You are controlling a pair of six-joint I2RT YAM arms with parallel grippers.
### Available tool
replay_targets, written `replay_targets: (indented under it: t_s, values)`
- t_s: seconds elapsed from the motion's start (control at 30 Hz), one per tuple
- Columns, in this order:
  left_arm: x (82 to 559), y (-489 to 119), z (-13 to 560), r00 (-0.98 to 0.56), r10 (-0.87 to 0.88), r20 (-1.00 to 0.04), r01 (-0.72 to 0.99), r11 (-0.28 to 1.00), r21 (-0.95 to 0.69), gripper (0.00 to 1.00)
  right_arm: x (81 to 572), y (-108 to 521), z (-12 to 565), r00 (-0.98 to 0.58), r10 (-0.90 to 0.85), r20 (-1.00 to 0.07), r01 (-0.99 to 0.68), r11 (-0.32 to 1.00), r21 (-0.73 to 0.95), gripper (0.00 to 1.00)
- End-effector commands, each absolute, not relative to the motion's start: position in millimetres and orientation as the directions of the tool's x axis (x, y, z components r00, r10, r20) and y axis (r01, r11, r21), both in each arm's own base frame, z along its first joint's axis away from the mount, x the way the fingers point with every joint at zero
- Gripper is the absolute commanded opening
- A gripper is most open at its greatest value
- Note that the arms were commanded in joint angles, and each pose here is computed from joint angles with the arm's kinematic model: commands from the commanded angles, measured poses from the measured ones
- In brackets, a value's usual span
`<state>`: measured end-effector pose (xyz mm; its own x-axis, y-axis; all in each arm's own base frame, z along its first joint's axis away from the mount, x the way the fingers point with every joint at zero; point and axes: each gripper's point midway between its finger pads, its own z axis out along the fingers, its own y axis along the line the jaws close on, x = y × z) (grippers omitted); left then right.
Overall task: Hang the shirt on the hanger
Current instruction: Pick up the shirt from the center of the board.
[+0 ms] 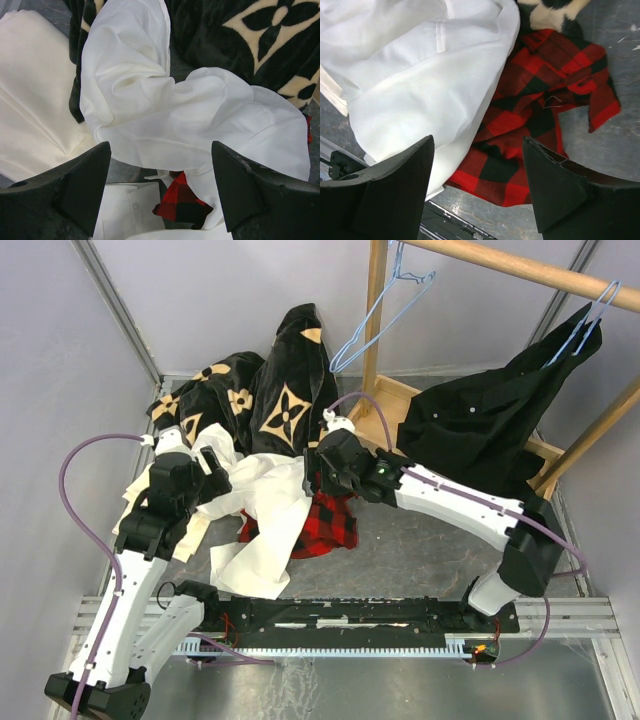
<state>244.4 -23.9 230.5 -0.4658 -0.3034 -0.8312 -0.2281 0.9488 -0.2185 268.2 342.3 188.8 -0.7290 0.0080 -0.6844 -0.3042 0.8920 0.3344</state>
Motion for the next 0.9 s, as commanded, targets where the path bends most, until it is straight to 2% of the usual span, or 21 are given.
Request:
replay_targets:
  t_s: [0.0,0.23,0.33,0.43,0.5,0.57,0.7,0.87]
  values:
    - [252,-25,241,-0.431,-0.282,-0.857,-0.195,0.957,-0.217,0.87,272,371,187,-0.75,0.041,-0.66,-0.317,0.853,0.414,0.79]
    - [253,-25,241,-0.428,-0.282,-0.858,-0.196,0.956,-0.217,0.87,286,391,166,-0.778,0.035,-0.628,-0.304,0.853,0.425,0.81]
    - [253,-25,241,-0.43,-0.282,-0.858,-0.195,0.956,-0.217,0.87,291,402,165,-0.775,0.034,-0.63,-0.327,0.833,0.447,0.75]
    - [254,-26,240,-0.43,-0.282,-0.858,-0.194,0.957,-0.217,0.87,298,403,161,-0.775,0.035,-0.631,-0.319,0.84,0.439,0.62]
    - [254,-26,239,-0.433,-0.282,-0.856,-0.194,0.957,-0.216,0.86,301,398,162,-0.773,0.045,-0.633,-0.303,0.85,0.43,0.46]
    - [255,-26,238,-0.436,-0.281,-0.855,-0.195,0.957,-0.215,0.86,305,390,168,-0.754,0.064,-0.654,-0.292,0.859,0.421,0.35]
    - [255,-25,238,-0.432,-0.284,-0.856,-0.205,0.955,-0.214,0.86,310,376,197,-0.69,0.085,-0.719,-0.317,0.857,0.406,0.02]
    - [254,-21,241,-0.412,-0.292,-0.863,-0.222,0.951,-0.216,0.85,308,360,257,-0.572,0.086,-0.816,-0.404,0.836,0.371,0.0]
